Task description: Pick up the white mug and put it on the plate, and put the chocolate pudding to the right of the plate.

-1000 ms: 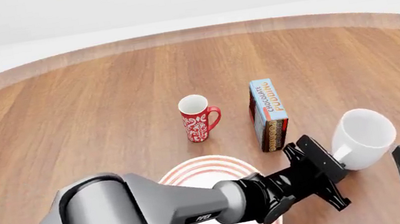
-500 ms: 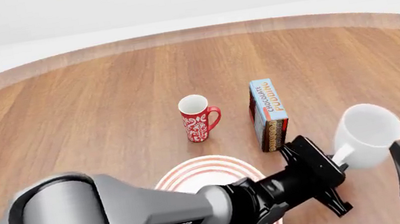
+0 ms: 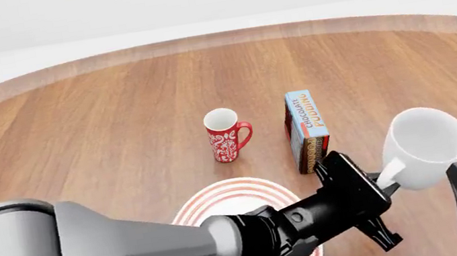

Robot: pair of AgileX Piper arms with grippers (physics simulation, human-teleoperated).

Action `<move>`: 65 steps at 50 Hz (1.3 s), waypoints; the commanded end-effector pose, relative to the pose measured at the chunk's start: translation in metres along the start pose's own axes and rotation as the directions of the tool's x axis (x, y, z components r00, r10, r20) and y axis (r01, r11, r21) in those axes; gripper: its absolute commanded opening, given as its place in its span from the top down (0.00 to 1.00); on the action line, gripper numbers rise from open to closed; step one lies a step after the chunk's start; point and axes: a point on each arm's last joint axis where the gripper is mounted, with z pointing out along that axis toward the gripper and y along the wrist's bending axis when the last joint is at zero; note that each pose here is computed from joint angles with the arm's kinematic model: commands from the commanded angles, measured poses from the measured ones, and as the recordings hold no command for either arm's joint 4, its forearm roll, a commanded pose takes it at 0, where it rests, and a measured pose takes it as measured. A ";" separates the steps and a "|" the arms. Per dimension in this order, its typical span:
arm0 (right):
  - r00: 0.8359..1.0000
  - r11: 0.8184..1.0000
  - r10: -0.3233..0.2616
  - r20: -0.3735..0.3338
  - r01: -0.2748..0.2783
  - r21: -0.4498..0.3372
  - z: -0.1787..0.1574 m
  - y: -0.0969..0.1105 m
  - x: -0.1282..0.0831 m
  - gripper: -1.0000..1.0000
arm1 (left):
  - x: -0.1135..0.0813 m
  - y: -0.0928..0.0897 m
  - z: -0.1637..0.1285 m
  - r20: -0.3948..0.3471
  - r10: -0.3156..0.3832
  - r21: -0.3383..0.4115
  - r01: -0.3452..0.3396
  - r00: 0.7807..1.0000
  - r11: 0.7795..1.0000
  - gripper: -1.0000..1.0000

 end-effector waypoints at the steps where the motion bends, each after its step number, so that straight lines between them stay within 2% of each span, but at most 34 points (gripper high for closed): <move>1: 1.000 1.000 -0.001 0.000 0.001 0.000 0.000 0.000 0.000 0.00 | -0.010 0.004 -0.012 0.031 0.005 -0.012 -0.004 0.999 1.000 1.00; 22: 1.000 1.000 -0.004 0.003 0.004 -0.002 -0.001 0.000 0.000 0.00 | -0.027 0.014 -0.049 0.089 0.016 -0.038 -0.013 0.996 0.999 1.00; 28: 1.000 1.000 -0.008 0.005 0.008 -0.003 0.003 0.000 -0.001 0.00 | -0.034 0.019 -0.067 0.111 0.017 -0.055 -0.011 0.994 0.998 1.00; 45: 1.000 1.000 -0.019 0.008 0.019 -0.005 -0.004 0.000 0.000 0.00 | -0.054 0.015 -0.129 0.165 0.042 -0.050 -0.034 0.985 0.998 1.00; 59: 1.000 1.000 -0.025 0.010 0.025 -0.007 -0.005 0.000 -0.001 0.00 | -0.055 0.025 -0.178 0.182 0.047 -0.091 -0.031 0.982 0.995 1.00; 65: 1.000 1.000 -0.026 0.010 0.026 -0.007 -0.005 0.000 0.000 0.00 | -0.048 0.028 -0.197 0.184 0.038 -0.109 -0.018 0.982 0.994 1.00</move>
